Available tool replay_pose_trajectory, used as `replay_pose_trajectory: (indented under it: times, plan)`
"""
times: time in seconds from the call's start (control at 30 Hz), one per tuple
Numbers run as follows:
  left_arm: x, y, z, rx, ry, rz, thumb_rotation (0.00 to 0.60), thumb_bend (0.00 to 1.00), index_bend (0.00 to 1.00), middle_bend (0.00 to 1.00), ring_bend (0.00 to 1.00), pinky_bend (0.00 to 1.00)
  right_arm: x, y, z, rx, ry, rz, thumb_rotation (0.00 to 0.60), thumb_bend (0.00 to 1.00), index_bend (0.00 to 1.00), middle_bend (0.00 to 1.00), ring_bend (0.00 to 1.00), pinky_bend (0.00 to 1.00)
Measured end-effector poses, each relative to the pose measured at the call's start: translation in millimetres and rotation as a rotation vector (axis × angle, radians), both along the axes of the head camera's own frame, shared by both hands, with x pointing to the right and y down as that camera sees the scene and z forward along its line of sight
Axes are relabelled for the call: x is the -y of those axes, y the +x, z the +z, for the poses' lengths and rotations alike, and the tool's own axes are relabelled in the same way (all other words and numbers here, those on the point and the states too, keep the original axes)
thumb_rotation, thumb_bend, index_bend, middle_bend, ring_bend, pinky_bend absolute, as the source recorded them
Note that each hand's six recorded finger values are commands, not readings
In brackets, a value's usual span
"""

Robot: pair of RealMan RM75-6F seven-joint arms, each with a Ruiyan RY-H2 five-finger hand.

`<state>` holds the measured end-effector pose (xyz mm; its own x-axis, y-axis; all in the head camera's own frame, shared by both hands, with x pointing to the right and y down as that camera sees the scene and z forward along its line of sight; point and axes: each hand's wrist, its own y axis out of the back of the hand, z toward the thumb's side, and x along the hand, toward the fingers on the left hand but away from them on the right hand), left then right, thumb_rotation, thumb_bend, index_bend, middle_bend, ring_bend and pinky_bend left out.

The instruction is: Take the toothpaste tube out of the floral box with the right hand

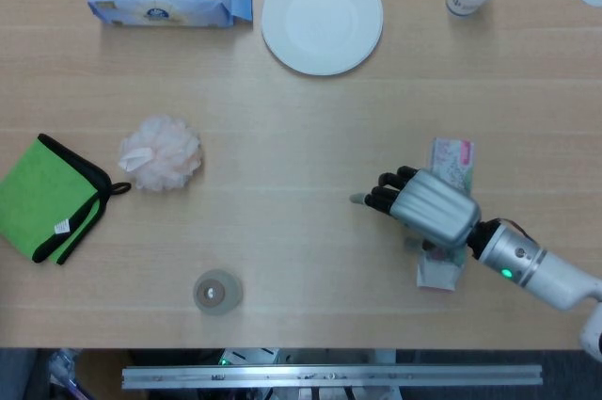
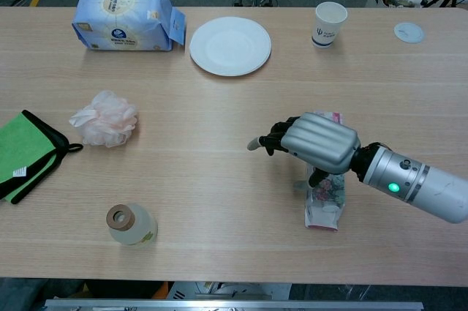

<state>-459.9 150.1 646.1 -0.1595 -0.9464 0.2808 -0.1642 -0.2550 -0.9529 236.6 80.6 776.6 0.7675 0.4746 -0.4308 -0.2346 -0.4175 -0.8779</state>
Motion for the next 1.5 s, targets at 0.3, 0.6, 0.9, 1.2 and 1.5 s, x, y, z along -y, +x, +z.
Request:
replay_pose_trajectory:
  times: [0.3, 0.6, 0.9, 1.2, 1.5]
  plan:
    - [-0.8, -1.9, -0.1, -0.001, 0.001, -0.007, 0.600, 0.01, 0.42, 0.38, 0.34, 0.57, -3.6, 8.6, 0.2, -0.027, -0.007, -0.008, 0.600, 0.05, 0.22, 0.42, 0.30, 0.40]
    - [0.1, -1.4, 0.1, -0.002, 0.005, -0.009, 0.600, 0.01, 0.42, 0.38, 0.34, 0.57, -7.6, 29.0, -8.3, -0.078, 0.008, -0.027, 0.600, 0.05, 0.22, 0.42, 0.30, 0.40]
    - [1.0, 1.0, 0.6, -0.002, 0.004, -0.005, 0.600, 0.01, 0.42, 0.38, 0.34, 0.57, -10.9, 51.4, -19.5, -0.134, 0.039, -0.048, 0.600, 0.05, 0.22, 0.42, 0.30, 0.40]
    - [0.9, 1.5, 1.5, -0.003, -0.001, -0.009, 0.600, 0.01, 0.42, 0.38, 0.34, 0.57, -11.0, 78.7, -27.8, -0.209, 0.083, -0.054, 0.600, 0.05, 0.22, 0.42, 0.30, 0.40]
    - [1.5, 4.3, 1.6, -0.004, -0.001, -0.004, 0.600, 0.01, 0.42, 0.38, 0.34, 0.57, -12.1, 83.4, -34.2, -0.181, 0.071, 0.000, 0.600, 0.05, 0.22, 0.42, 0.30, 0.40]
